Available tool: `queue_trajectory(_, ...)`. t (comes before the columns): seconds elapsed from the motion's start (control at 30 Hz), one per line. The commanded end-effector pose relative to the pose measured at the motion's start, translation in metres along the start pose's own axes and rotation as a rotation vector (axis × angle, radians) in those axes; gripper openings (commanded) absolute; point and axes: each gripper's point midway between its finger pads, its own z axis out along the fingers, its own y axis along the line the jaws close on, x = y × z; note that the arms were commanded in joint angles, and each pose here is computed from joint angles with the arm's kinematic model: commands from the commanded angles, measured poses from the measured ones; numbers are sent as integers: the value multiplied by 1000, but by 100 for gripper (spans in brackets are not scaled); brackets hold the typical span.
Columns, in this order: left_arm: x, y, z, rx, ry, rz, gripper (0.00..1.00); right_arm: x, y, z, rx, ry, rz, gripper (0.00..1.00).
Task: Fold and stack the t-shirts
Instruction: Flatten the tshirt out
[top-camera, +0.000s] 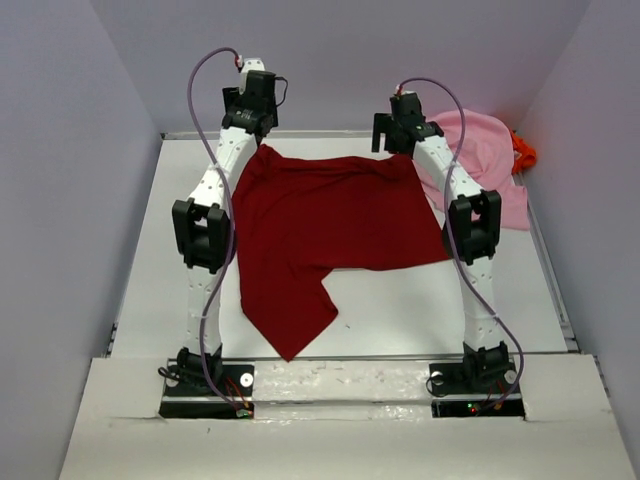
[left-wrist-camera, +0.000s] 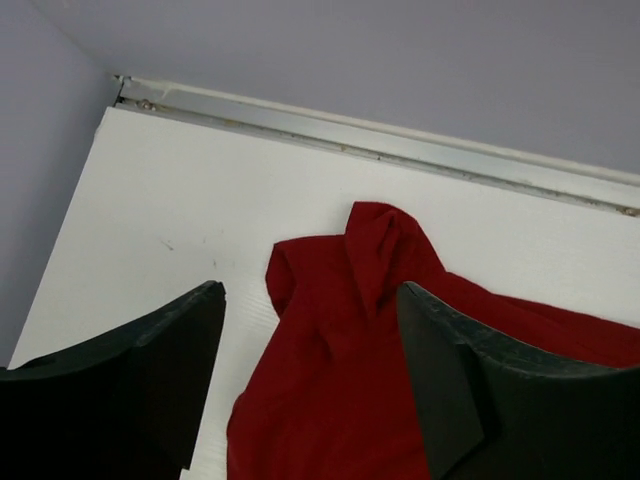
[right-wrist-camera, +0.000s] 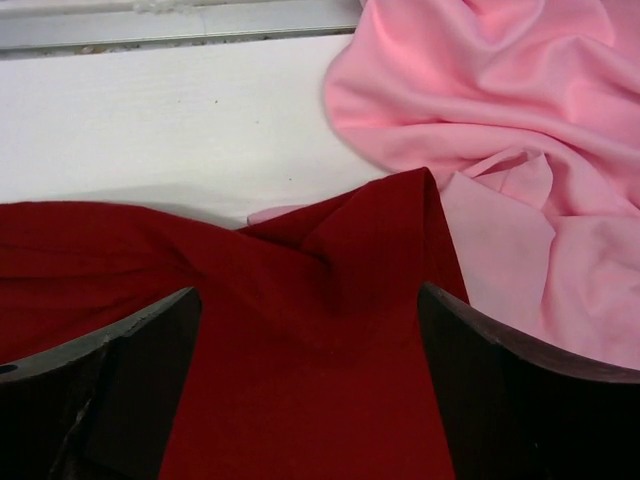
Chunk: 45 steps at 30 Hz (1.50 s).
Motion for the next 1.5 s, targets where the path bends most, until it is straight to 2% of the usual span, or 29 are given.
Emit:
queue_trajectory(0.0,-53,24,-22,-22,-108,-97,82,-39,9,-16,-62,-100,13,94)
queue_trajectory(0.03,-57,23,-26,-5,-113,-108,85,-40,11,-19,-77,-98,9,94)
queue_trajectory(0.1,-53,15,-33,53,-95,-94,86,-40,10,-38,-93,-91,15,94)
queue_trajectory(0.13,-47,17,-44,72,-78,-90,89,-65,7,-70,-103,-157,37,93)
queue_trajectory(0.17,-45,9,-56,105,-76,-73,89,-35,5,-69,-91,-104,19,93)
queue_trajectory(0.2,-58,10,-81,134,-107,-79,89,-33,8,-82,-106,-127,17,93)
queue_trajectory(0.23,-36,7,-86,121,-70,-39,90,-65,5,-126,-135,-251,56,93)
queue_trajectory(0.27,-31,3,-101,127,-80,-5,90,-28,5,-122,-143,-181,44,93)
queue_trajectory(0.3,-24,-22,-126,172,-101,34,90,-24,3,-131,-152,-176,54,93)
queue_trajectory(0.4,4,-28,-190,246,-102,56,90,20,-14,-149,-111,-78,86,88)
queue_trajectory(0.43,17,-31,-200,274,-90,51,90,34,-13,-154,-115,-56,82,88)
queue_trajectory(0.47,62,-29,-198,289,-24,97,90,46,-18,-158,-101,-38,105,88)
queue_trajectory(0.5,54,-22,-220,330,-74,42,90,52,-17,-174,-113,-48,115,88)
queue_trajectory(0.53,92,-20,-220,340,-24,70,90,84,-23,-169,-98,7,120,87)
queue_trajectory(0.6,93,-9,-243,400,-51,-1,90,106,-27,-174,-89,29,111,87)
queue_trajectory(0.77,143,-1,-279,477,22,21,90,149,-41,-181,-53,82,115,86)
queue_trajectory(1.0,189,-18,-319,572,109,42,90,176,-51,-169,12,137,136,86)
queue_trajectory(1.13,196,-23,-333,593,110,38,90,193,-61,-171,62,163,177,85)
queue_trajectory(1.33,192,-24,-332,577,83,63,90,222,-101,-200,200,123,225,84)
queue_trajectory(1.47,191,-27,-322,536,62,82,90,224,-110,-206,240,112,231,84)
